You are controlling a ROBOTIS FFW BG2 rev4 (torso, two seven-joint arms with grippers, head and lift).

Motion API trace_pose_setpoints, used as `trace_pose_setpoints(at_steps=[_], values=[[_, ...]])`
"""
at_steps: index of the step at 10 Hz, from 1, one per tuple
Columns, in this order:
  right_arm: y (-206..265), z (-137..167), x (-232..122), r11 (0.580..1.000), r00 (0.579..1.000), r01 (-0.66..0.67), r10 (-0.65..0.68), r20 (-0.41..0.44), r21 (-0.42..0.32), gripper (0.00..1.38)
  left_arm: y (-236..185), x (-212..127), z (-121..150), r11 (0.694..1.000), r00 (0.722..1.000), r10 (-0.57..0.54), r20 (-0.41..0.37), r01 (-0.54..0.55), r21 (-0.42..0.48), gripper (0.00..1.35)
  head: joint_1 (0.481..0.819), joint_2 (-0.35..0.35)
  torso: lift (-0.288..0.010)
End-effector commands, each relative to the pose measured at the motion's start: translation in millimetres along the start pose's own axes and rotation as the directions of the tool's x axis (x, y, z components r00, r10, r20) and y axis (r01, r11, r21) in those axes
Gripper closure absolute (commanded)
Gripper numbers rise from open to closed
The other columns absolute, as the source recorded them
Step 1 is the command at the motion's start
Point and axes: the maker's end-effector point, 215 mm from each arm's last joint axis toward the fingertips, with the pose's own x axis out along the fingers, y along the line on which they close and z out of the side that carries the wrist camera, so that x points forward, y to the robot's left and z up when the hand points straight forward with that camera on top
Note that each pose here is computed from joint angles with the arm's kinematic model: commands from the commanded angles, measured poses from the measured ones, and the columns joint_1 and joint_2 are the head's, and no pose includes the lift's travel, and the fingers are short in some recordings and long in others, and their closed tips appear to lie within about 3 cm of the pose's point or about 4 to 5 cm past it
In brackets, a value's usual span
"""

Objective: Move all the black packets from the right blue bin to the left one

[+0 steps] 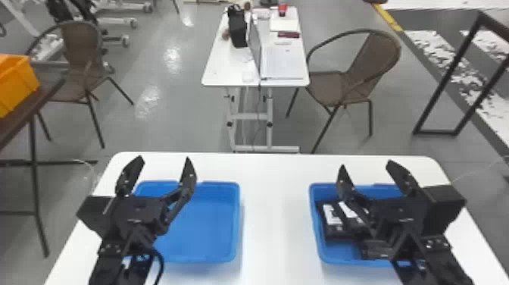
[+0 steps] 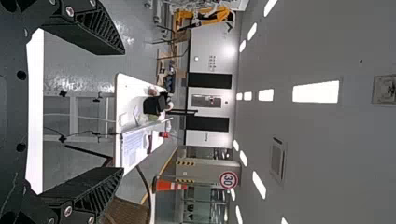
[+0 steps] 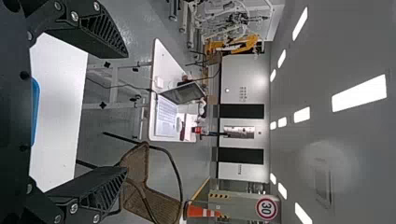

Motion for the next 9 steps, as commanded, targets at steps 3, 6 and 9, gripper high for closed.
trace_pose_setpoints(at_steps=[3,6,9], values=[[5.3,2.7,1.6,1.0,1.0,-0.012,0.012,0.004,-0.024,0.17,2.2,-0.5,5.4,1.0,1.0,0.004,0.017,-0.004,0.015,0.15,0.695,0.036,0.0],[4.4,7.4,0.0,0.999,1.0,-0.009,0.01,0.024,-0.043,0.17,4.1,-1.8,6.8,1.0,1.0,0.007,0.023,-0.008,0.019,0.15,0.695,0.04,0.0],[-0.6,-0.2,-1.5,0.999,1.0,0.003,-0.003,0.005,-0.038,0.17,7.3,-3.8,5.8,1.0,1.0,0.012,0.022,-0.013,0.024,0.15,0.695,0.041,0.0]])
